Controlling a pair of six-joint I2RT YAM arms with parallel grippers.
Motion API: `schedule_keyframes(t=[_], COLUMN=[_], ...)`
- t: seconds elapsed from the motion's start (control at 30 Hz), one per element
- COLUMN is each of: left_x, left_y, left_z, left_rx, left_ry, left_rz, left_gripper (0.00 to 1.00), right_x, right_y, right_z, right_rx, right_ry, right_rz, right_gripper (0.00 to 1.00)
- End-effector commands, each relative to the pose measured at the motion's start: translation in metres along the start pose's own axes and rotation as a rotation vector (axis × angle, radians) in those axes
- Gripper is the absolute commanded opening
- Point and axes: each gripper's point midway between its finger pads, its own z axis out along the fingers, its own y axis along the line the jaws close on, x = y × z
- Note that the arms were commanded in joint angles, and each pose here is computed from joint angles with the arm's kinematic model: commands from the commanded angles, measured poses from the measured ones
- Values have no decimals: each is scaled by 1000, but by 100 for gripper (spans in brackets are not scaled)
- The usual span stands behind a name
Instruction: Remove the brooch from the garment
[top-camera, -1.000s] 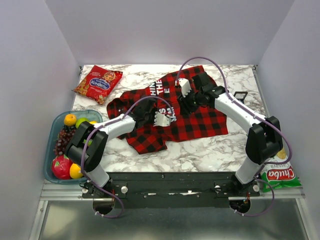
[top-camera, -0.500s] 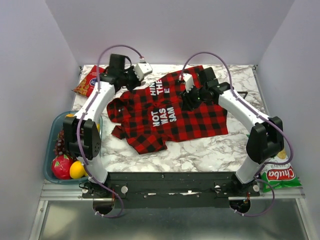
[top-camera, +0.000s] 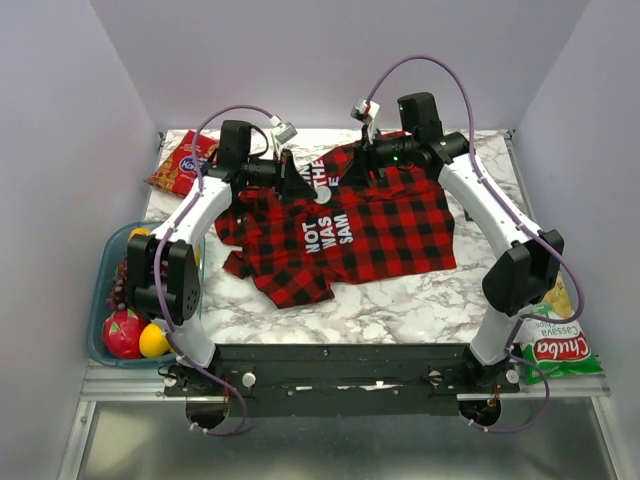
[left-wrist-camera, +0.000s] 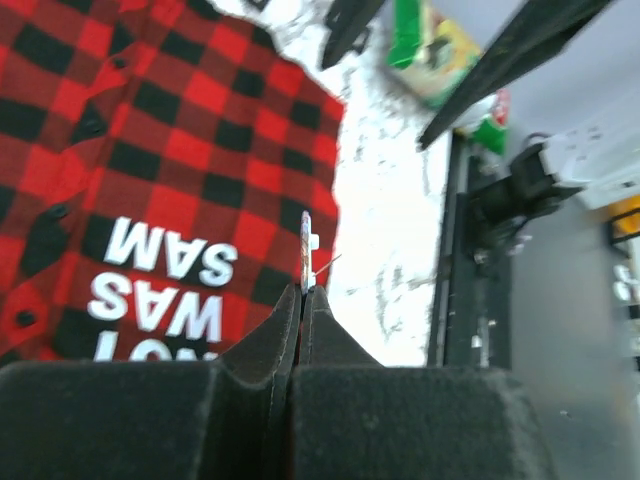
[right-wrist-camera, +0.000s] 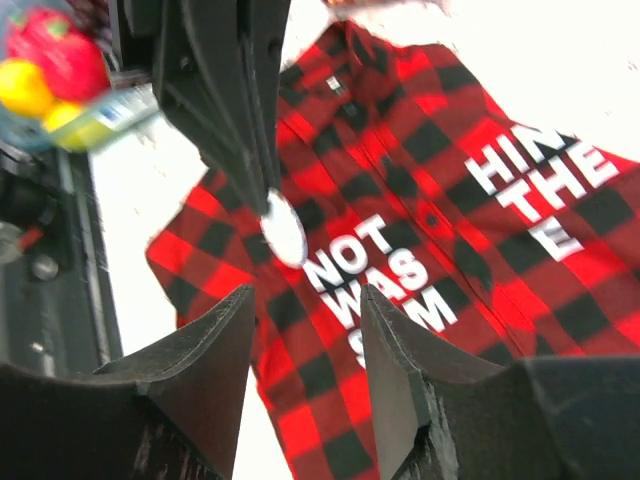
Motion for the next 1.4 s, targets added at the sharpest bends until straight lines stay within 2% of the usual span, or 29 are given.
schedule_keyframes(t=[0.0, 0.03, 0.07, 0.13, 0.17, 0.2, 0.23, 0.27, 0.57, 1.1, 1.37], left_x=[-34, -31, -39, -33, -47, -49, -47, -51, -68, -62, -65], left_y=[-51, -51, -53, -57, -65, -73, -75, -77, -64, -47, -42], left_z=[-11, -10, -11, -10, -13, -15, -16, -17, -15, -7, -3], left_rx=[168, 174, 183, 204, 226, 250, 265, 276, 206, 155, 135], left_ry=[-89, -92, -119, -130, -185, -196, -209, -232, -322, -330, -333], left_rz=[-21, -38, 19, -92, 12, -87, -95, -42, -75, -118, -124], left_gripper=[0, 0, 0, 0, 0, 0, 0, 0, 0, 0, 0], right_x=[-11, -11, -9, -9, -5, -4, -5, -4, -8, -25, -26], right_y=[15, 15, 16, 19, 21, 22, 24, 25, 36, 46, 33], right_z=[5, 5, 5, 2, 3, 2, 1, 1, -2, 2, 4], right_rx=[-104, -106, -106, -111, -116, -121, -123, -125, -173, -247, -118], right_ry=[-28, -25, -23, -23, -17, -15, -19, -18, -29, -96, -102], right_rz=[64, 62, 62, 62, 70, 81, 84, 91, 114, 251, 258], right_gripper=[55, 55, 55, 55, 55, 55, 55, 55, 59, 60, 57])
